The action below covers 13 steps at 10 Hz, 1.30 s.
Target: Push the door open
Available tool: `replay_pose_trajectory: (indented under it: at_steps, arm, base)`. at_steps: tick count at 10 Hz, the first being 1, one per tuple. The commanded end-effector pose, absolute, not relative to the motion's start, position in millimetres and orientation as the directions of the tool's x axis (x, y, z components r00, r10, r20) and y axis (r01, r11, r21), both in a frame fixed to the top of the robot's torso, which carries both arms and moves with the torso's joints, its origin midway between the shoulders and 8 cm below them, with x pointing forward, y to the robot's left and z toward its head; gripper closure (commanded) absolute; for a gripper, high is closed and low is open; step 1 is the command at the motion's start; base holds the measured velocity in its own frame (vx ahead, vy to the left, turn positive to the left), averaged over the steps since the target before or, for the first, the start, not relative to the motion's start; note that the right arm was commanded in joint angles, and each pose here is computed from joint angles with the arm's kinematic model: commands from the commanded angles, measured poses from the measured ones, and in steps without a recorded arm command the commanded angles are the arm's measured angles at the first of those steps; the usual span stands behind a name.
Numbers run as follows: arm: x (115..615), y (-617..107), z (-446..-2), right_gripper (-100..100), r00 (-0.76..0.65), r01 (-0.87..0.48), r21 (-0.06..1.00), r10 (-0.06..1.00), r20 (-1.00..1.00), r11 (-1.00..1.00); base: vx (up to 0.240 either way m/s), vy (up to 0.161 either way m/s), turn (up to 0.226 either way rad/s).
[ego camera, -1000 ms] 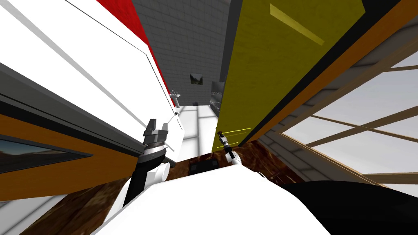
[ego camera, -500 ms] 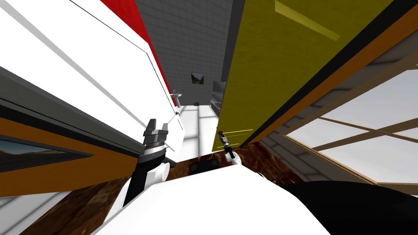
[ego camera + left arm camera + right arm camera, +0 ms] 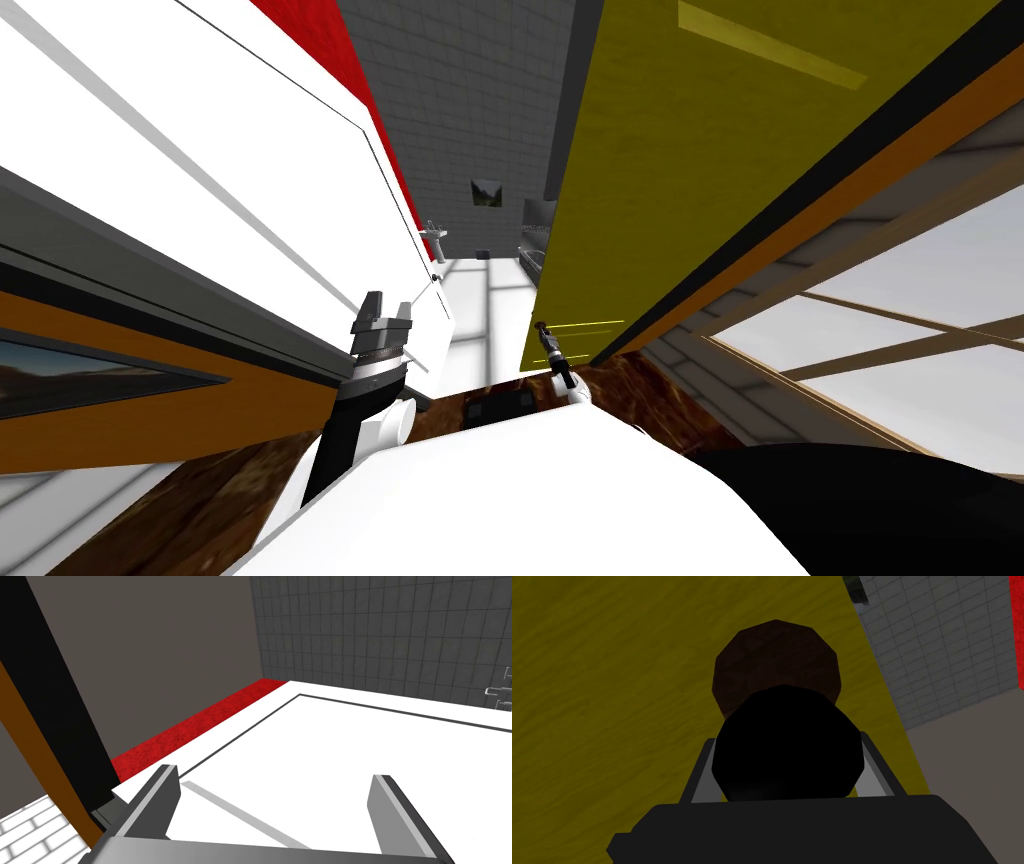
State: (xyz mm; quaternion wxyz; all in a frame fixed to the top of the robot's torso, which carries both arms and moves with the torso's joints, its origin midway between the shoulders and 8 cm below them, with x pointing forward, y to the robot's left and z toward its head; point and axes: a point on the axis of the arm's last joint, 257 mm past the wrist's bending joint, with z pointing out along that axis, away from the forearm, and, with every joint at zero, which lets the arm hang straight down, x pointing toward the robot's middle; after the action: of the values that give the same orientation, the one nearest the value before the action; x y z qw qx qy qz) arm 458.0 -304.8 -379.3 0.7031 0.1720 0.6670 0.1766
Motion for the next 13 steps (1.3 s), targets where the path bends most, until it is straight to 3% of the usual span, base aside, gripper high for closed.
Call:
replay_pose_trajectory:
  at_steps: [1,11,12,13]
  arm:
    - [459.3,-315.2,-372.2,100,0.077,-0.011,0.532,0.531,-0.844,0.847]
    - [455.3,-337.1,-363.8,100,0.162,-0.002,0.78,0.77,-0.618,0.626]
    - [445.6,-331.3,-364.8,-100,0.142,-0.014,0.726,0.72,-0.679,0.688]
    - [441.8,-329.7,-365.1,-100,0.138,-0.019,0.712,0.708,-0.693,0.701]
  base:
    - [0.048,-0.006,0.049]
    - [0.049,-0.013,0.035]
    - [0.052,-0.011,-0.183]
    - [0.053,0.002,-0.194]
